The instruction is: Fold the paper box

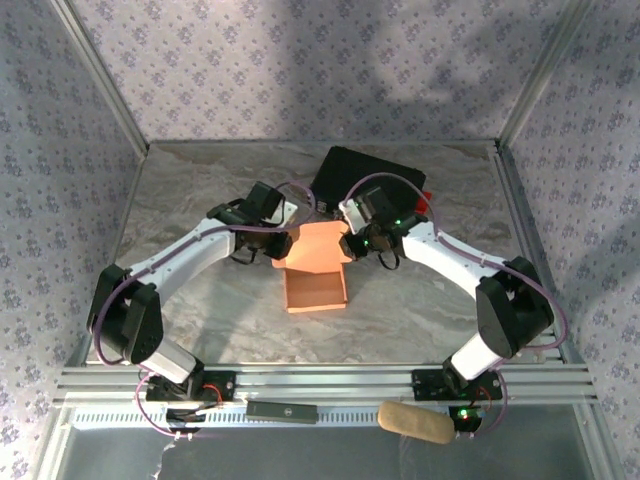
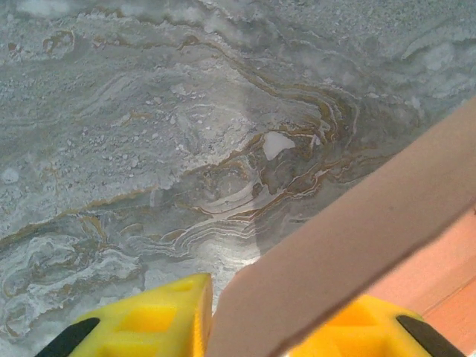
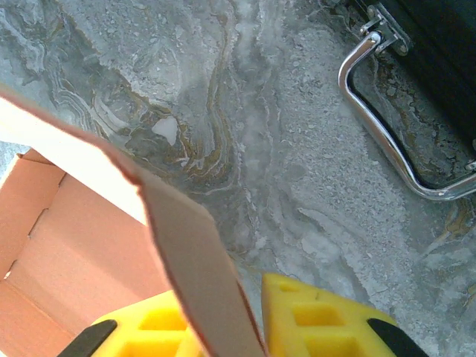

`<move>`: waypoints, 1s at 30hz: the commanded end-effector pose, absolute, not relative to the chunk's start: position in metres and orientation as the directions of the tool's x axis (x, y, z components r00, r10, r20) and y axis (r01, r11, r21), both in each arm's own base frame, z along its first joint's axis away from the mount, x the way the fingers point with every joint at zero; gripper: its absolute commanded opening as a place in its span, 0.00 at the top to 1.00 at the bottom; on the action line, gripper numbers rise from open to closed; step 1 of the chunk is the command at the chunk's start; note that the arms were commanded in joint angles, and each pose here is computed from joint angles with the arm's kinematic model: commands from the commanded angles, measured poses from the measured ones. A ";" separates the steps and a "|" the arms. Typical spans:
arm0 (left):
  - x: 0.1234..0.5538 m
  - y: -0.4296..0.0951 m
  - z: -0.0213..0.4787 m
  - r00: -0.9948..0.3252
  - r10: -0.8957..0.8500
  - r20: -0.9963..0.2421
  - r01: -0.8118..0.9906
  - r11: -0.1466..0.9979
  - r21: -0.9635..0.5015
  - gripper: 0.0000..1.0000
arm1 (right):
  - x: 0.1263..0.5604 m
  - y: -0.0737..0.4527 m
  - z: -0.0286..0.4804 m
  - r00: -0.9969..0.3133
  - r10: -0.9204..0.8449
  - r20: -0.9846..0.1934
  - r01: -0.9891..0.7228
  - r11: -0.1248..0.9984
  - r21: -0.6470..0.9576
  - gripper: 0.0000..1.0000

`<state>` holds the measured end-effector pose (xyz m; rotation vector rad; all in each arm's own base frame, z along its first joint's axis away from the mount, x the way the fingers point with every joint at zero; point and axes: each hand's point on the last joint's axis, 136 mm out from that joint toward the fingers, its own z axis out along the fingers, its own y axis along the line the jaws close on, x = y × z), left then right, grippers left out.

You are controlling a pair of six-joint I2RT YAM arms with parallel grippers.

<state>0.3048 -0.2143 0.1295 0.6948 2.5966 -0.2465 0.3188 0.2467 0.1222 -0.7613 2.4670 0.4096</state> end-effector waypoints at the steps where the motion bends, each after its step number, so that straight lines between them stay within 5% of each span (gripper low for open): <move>1: 0.301 -0.209 0.131 -0.790 0.415 -0.451 0.482 0.875 -0.040 0.63 | 0.321 0.242 0.134 -0.706 -0.410 -0.577 -0.563 0.820 0.106 0.79; 6: 0.288 -0.203 0.133 -0.797 0.398 -0.454 0.480 0.874 -0.075 0.55 | 0.320 0.240 0.133 -0.708 -0.407 -0.577 -0.559 0.823 0.106 0.81; 16: 0.292 -0.197 0.126 -0.810 0.395 -0.433 0.477 0.874 -0.096 0.61 | 0.320 0.247 0.135 -0.706 -0.405 -0.581 -0.563 0.819 0.112 0.84; 21: 0.306 -0.186 0.131 -0.814 0.388 -0.434 0.447 0.894 -0.040 0.56 | 0.319 0.247 0.136 -0.703 -0.414 -0.578 -0.568 0.816 0.106 0.85; 30: 0.312 -0.205 0.127 -0.818 0.369 -0.440 0.491 0.847 -0.202 0.58 | 0.321 0.246 0.135 -0.702 -0.418 -0.576 -0.570 0.815 0.103 0.85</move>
